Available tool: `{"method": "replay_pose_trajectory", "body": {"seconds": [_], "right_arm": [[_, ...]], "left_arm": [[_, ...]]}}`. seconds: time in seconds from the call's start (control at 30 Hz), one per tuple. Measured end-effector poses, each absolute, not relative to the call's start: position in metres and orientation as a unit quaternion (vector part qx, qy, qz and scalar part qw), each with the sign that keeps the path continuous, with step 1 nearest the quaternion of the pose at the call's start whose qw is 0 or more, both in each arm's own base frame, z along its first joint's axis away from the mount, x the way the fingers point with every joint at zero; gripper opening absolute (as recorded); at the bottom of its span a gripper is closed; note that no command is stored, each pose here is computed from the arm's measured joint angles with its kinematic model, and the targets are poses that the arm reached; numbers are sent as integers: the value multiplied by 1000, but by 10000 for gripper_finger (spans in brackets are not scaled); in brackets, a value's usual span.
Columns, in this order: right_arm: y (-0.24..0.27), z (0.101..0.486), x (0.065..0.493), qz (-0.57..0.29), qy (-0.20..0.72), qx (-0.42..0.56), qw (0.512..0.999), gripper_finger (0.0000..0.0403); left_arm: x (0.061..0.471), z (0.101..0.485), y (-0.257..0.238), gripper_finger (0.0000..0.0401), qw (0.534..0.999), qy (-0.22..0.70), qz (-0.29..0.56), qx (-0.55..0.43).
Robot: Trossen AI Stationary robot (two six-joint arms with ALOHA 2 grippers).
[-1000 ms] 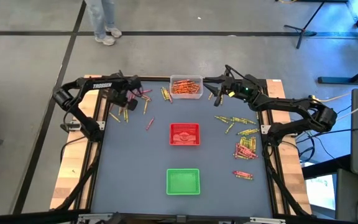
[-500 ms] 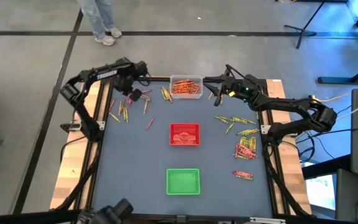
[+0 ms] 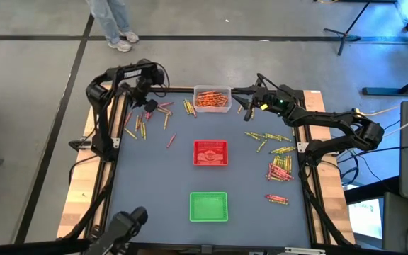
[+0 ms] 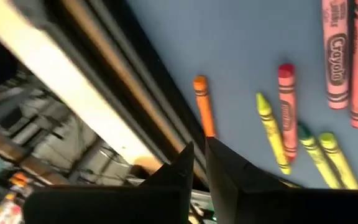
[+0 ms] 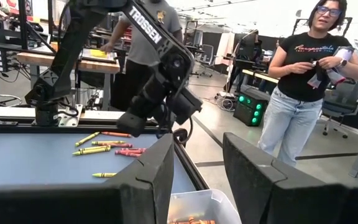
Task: Sort crayons
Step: Put the orange crayon into the transparent bin
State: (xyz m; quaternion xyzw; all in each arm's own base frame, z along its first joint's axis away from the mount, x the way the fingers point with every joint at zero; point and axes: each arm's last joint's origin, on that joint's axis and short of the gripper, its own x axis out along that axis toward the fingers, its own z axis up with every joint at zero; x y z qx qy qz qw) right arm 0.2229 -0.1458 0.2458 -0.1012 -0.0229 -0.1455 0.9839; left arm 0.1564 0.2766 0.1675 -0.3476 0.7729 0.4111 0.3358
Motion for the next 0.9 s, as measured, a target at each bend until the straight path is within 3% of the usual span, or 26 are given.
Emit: {"method": "replay_pose_trajectory", "body": {"seconds": [0.23, 0.57, 0.9], "right_arm": [[-146, 246, 223, -145, -23, -101, 984, 137], [-146, 246, 223, -145, -23, -101, 984, 137], [-146, 246, 223, -145, -23, -101, 984, 137]], "left_arm": [[146, 148, 287, 50, 304, 777, 410, -368], [143, 115, 295, 34, 254, 799, 442, -320], [147, 104, 304, 22, 264, 797, 414, -351]]}}
